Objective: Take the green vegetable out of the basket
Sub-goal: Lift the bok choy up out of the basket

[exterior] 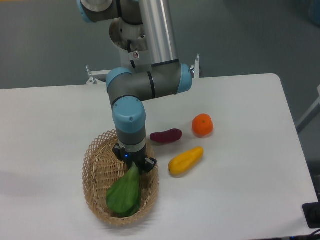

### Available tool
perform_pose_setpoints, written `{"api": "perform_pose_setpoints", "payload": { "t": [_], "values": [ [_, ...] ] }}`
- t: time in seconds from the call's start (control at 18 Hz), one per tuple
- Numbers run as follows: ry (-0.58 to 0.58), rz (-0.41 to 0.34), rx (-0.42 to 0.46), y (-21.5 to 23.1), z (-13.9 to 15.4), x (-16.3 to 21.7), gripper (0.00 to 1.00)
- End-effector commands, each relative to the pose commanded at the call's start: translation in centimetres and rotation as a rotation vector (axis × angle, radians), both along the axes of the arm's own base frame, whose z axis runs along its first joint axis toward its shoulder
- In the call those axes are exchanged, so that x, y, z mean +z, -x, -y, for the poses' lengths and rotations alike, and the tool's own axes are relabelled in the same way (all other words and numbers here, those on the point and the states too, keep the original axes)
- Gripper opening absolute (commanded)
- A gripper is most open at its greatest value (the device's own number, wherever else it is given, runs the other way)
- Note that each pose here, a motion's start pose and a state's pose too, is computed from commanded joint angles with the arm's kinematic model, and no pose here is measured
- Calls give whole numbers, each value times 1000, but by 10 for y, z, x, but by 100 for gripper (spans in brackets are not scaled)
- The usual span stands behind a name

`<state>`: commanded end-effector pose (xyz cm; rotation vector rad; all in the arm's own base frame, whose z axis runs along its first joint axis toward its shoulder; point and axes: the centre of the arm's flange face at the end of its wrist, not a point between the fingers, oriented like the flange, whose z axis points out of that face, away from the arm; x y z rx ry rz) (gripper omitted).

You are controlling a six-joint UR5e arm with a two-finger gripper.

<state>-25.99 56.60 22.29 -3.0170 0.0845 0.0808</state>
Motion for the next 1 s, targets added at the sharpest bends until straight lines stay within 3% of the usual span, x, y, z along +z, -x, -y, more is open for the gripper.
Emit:
{"api": "perform_pose_setpoints", "payload": {
  "t": [0.33,0.61,0.83,1.0],
  "values": [
    [-48,-43,-20,10,-2,34,29],
    [-124,-114,-21,63,3,92,29],
    [-152,-131,-3,106,30,110,29],
    [-191,-97,-4,113,46,123,29]
  ]
}}
